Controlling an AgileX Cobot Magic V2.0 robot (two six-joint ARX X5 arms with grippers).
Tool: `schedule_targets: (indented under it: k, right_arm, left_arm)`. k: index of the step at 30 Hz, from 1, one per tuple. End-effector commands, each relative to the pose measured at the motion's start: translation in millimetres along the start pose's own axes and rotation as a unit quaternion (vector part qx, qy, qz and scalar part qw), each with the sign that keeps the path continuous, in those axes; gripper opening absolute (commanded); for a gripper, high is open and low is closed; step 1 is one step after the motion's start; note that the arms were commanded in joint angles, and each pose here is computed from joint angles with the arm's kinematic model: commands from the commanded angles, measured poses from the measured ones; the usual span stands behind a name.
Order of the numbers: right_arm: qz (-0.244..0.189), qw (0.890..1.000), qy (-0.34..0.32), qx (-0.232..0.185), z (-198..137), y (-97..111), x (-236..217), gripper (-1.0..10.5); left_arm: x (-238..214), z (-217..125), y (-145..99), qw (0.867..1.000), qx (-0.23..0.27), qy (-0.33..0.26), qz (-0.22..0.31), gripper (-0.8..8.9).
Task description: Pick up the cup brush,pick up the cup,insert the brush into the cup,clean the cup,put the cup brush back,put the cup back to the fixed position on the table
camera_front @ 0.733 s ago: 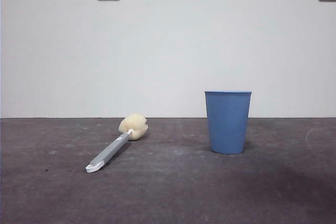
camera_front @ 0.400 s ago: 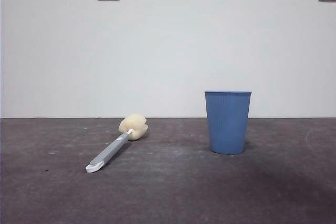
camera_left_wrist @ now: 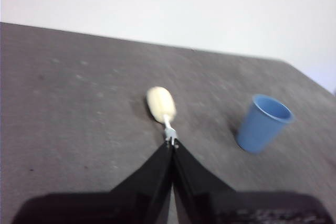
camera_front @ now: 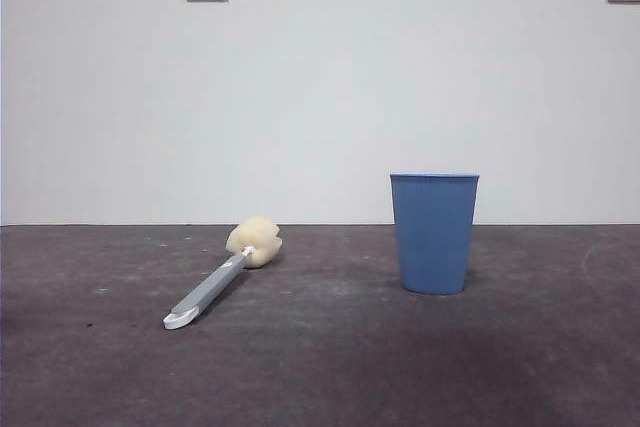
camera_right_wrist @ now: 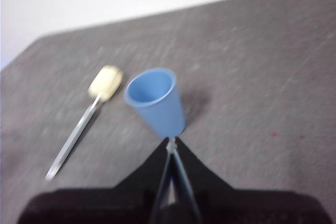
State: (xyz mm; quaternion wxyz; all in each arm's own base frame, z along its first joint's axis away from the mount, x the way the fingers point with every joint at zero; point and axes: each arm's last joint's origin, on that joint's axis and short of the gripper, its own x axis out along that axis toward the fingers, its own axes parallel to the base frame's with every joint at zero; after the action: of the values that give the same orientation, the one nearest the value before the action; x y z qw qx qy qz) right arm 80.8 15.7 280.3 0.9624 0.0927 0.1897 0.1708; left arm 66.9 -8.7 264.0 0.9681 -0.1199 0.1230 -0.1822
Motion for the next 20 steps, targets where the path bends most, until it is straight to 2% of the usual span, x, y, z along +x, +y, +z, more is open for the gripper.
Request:
schedule_targets:
  k: [1,12,16,20]
  right_arm:
    - [0.030,0.998,0.027,-0.043,12.8,5.2,-4.0,-0.1]
    - [0.106,0.983,0.123,-0.085,40.8,16.7,-12.9,-0.1]
    - [0.112,0.978,0.148,-0.097,41.7,17.7,-12.6,-0.1]
    - [0.111,0.977,0.153,-0.094,41.6,17.2,-11.0,0.1]
  left_arm:
    - [-3.6,13.5,-5.8,0.998,0.050,0.023,-0.022,-0.06]
    - [-11.2,43.2,-21.3,0.985,0.077,0.123,-0.095,-0.06]
    - [-12.2,44.4,-23.2,0.980,0.080,0.152,-0.103,-0.06]
    - [-12.3,43.2,-23.1,0.979,0.077,0.161,-0.102,-0.03]
